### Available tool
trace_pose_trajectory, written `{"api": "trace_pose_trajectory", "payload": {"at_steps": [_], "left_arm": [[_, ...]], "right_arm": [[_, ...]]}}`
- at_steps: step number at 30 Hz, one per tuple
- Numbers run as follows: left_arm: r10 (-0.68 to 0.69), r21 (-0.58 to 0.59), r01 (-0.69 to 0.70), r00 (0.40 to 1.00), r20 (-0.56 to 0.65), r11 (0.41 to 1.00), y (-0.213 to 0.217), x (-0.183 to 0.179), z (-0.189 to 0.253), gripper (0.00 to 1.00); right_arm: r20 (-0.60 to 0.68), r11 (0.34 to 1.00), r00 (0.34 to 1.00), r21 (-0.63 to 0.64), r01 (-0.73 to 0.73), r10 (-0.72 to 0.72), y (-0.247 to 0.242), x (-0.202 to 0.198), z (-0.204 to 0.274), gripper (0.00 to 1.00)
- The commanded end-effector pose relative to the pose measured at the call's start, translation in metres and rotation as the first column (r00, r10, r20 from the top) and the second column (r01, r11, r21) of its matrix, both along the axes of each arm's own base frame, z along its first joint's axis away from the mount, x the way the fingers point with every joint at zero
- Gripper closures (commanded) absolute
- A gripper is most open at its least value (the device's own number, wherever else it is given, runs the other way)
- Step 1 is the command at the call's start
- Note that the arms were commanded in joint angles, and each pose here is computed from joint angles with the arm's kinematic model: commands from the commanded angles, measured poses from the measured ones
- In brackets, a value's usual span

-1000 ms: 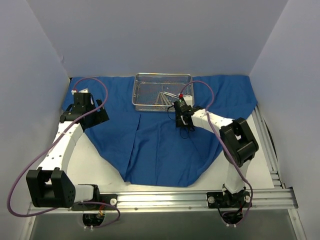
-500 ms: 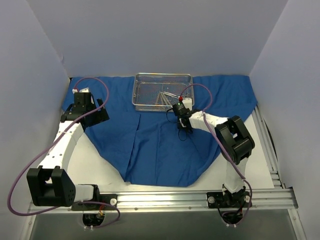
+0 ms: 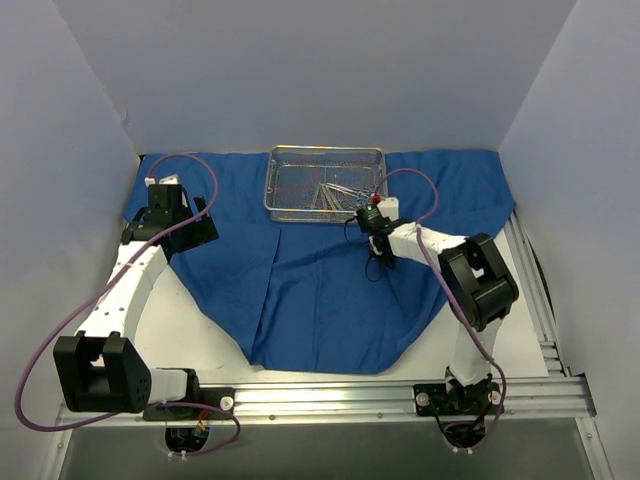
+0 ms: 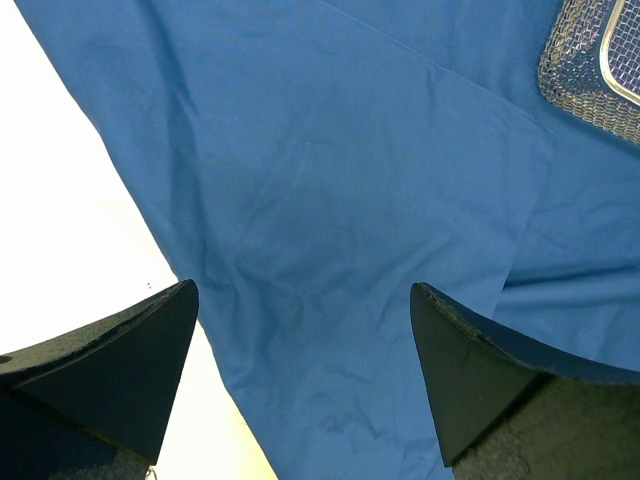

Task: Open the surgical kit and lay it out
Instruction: Open the surgical kit at the center of the board.

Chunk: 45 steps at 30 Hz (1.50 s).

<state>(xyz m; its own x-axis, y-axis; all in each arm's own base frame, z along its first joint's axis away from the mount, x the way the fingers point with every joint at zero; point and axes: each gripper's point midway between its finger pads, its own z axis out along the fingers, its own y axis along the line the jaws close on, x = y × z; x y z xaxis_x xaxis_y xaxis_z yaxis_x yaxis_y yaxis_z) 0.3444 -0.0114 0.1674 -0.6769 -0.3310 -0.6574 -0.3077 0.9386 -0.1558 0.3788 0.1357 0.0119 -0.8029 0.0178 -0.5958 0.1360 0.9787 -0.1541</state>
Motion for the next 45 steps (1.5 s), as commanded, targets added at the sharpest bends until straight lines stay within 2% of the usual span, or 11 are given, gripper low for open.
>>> {"api": "trace_pose_trajectory", "payload": {"at_steps": [1, 5, 8, 16, 27, 32, 35, 40, 41, 42, 45], "left_arm": [[-0.003, 0.007, 0.003, 0.997, 0.071, 1.0, 0.001, 0.008, 0.018, 0.04], [0.003, 0.016, -0.005, 0.996, 0.088, 1.0, 0.004, 0.005, 0.027, 0.04], [0.019, 0.028, -0.021, 0.995, 0.095, 0.999, 0.008, 0.0, 0.034, 0.04], [0.055, 0.016, -0.059, 0.984, 0.17, 0.998, 0.016, -0.01, 0.062, 0.04], [0.002, -0.015, 0.0, 0.981, 0.191, 1.0, -0.002, -0.014, 0.071, 0.04], [-0.002, -0.017, 0.005, 0.98, 0.199, 1.0, -0.003, -0.016, 0.072, 0.04], [0.004, -0.013, -0.001, 0.982, 0.189, 1.0, -0.002, -0.017, 0.068, 0.04], [0.004, -0.011, -0.002, 0.984, 0.175, 1.0, -0.002, -0.015, 0.064, 0.04], [0.007, -0.011, -0.006, 0.985, 0.173, 1.0, -0.002, -0.015, 0.063, 0.04], [0.009, -0.006, -0.008, 0.986, 0.167, 1.0, -0.001, -0.014, 0.061, 0.04], [0.013, -0.001, -0.013, 0.989, 0.15, 1.0, 0.0, -0.012, 0.055, 0.05]], "right_arm": [[-0.022, 0.985, 0.992, -0.118, 0.123, -0.126, -0.054, -0.019, 0.02, 1.0], [0.047, 0.935, 0.947, -0.154, 0.32, -0.316, -0.114, -0.03, 0.059, 1.0], [0.102, 0.844, 0.858, -0.154, 0.513, -0.503, -0.173, -0.05, 0.091, 1.0], [0.258, 0.548, 0.533, -0.018, 0.836, -0.806, -0.29, -0.134, 0.186, 1.0], [0.476, 0.196, 0.15, 0.048, 0.979, -0.867, -0.328, -0.253, 0.268, 1.0], [0.576, 0.076, 0.046, 0.027, 0.997, -0.816, -0.33, -0.284, 0.29, 0.84], [0.6, 0.08, 0.033, 0.052, 0.995, -0.799, -0.329, -0.287, 0.297, 0.8], [0.594, 0.137, 0.068, 0.072, 0.988, -0.801, -0.325, -0.278, 0.303, 0.34], [0.597, 0.187, 0.084, 0.112, 0.976, -0.798, -0.326, -0.262, 0.306, 0.31], [0.548, 0.298, 0.214, 0.068, 0.952, -0.809, -0.319, -0.248, 0.297, 0.25], [0.486, 0.525, 0.408, 0.128, 0.841, -0.773, -0.302, -0.198, 0.281, 0.21]]}}
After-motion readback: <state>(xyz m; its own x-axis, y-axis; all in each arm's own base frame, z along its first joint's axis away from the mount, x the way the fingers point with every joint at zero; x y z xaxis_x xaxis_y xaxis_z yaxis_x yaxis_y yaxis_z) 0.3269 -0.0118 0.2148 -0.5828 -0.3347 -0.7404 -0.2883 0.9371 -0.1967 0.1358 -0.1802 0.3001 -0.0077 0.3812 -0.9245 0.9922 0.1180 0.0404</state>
